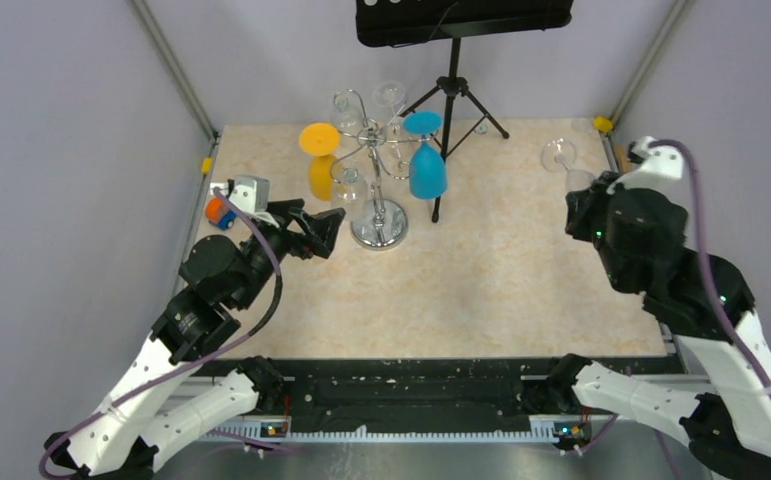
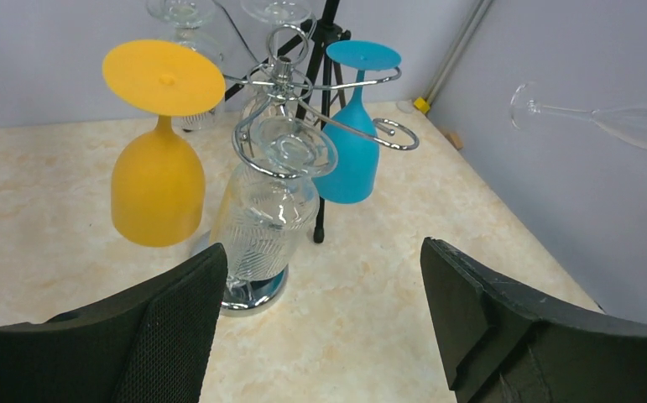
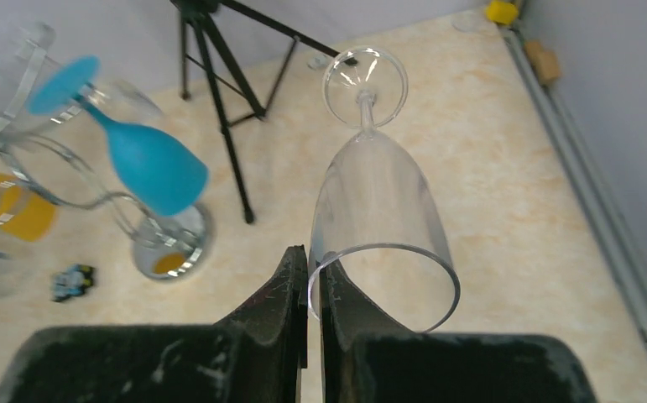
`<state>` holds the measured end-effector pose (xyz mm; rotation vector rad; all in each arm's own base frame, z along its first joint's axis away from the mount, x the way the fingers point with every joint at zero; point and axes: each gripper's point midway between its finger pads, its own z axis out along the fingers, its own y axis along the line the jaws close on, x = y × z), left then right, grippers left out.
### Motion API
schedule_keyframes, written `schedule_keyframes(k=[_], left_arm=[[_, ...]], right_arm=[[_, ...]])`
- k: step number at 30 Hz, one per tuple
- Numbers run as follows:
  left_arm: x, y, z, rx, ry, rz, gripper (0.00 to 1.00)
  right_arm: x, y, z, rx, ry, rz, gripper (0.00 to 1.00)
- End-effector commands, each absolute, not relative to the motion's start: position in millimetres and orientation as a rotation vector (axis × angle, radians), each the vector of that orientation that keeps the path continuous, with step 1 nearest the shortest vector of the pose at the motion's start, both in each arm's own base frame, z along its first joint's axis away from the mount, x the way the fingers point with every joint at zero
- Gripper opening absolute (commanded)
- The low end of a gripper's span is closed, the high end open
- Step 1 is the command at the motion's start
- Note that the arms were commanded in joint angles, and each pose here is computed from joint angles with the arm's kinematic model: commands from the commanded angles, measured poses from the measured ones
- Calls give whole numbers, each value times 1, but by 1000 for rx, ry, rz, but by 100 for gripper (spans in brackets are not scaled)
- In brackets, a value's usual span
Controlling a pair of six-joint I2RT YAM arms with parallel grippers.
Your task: Take the wine glass off the wine glass rack
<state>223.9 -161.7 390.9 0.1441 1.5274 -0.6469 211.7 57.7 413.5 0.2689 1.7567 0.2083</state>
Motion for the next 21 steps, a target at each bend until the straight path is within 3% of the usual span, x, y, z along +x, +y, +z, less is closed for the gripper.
schedule_keyframes(k=[1,6,13,21], left_arm=[[219,-156,397,148,1524,-634,88],[214,-156,396,170,1521,-644,88],[209,-168,392,220,1507,-706,85],[209,-167,386,222,1505,-697,85]], right_arm=[[222,47,385,160,1888,-97,0],[249,71,348,35,2041,-119,0],[292,82,272,-62,2276,199,0],[307,77,247,-110,2419,98,0]])
